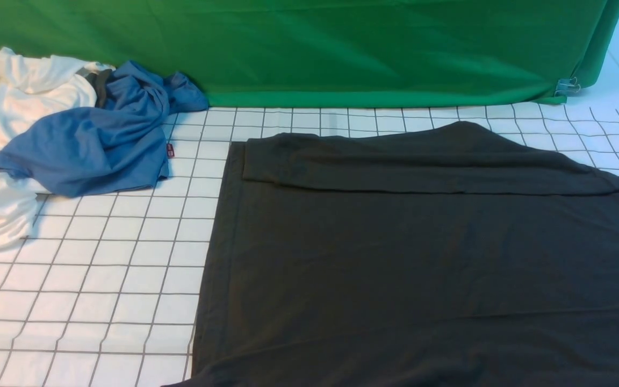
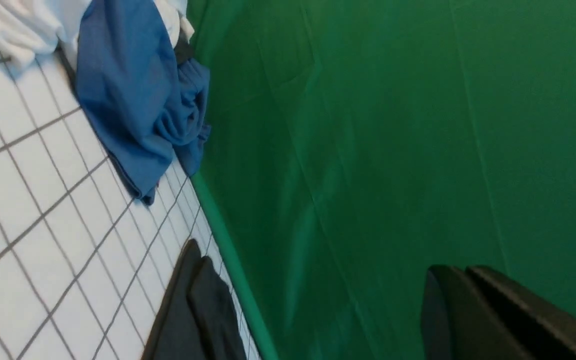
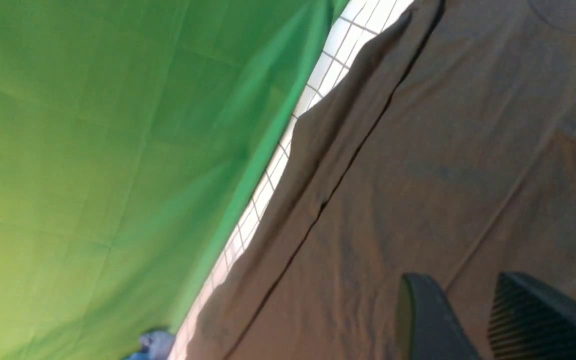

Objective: Fold a long-sleeved shirt over a white checkered tablecloth.
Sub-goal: 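Grasp the left edge of the dark T-shirt lying flat on the table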

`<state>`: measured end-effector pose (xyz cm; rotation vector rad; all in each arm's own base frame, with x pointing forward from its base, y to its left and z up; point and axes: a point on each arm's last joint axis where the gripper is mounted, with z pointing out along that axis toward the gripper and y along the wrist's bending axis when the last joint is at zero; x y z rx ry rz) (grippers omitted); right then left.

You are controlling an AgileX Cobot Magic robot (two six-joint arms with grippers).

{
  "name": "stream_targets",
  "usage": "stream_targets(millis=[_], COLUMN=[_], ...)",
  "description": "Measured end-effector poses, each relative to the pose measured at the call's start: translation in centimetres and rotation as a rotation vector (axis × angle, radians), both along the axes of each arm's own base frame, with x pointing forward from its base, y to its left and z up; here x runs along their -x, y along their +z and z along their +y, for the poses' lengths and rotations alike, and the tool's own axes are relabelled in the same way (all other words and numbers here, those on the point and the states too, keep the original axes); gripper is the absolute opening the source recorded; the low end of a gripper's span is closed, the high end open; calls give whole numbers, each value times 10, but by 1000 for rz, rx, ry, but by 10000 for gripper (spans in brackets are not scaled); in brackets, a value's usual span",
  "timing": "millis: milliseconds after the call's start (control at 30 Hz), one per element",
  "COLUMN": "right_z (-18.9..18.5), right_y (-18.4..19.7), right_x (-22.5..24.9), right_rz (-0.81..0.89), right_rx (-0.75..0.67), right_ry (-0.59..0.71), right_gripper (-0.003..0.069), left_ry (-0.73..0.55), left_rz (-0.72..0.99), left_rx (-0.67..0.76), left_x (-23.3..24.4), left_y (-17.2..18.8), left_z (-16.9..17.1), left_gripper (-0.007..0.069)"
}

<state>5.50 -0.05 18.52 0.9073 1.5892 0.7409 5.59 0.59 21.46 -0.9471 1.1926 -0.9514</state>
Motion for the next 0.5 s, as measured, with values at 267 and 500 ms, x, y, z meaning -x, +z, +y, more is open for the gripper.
stream_targets(millis=[267,500], right_z=[1,1], right_y=[20,87], right_x=[-2,-21], right_rz=[-166,-127], right_rx=[387,840], right_ry=[50,116], right_gripper=[225,49], left_ry=[21,-41], left_rz=[-66,252], left_rx=[-403,-919], left_x=[10,-24], left_y=[61,136], left_z=[-5,-4], left_gripper=[-29,-29])
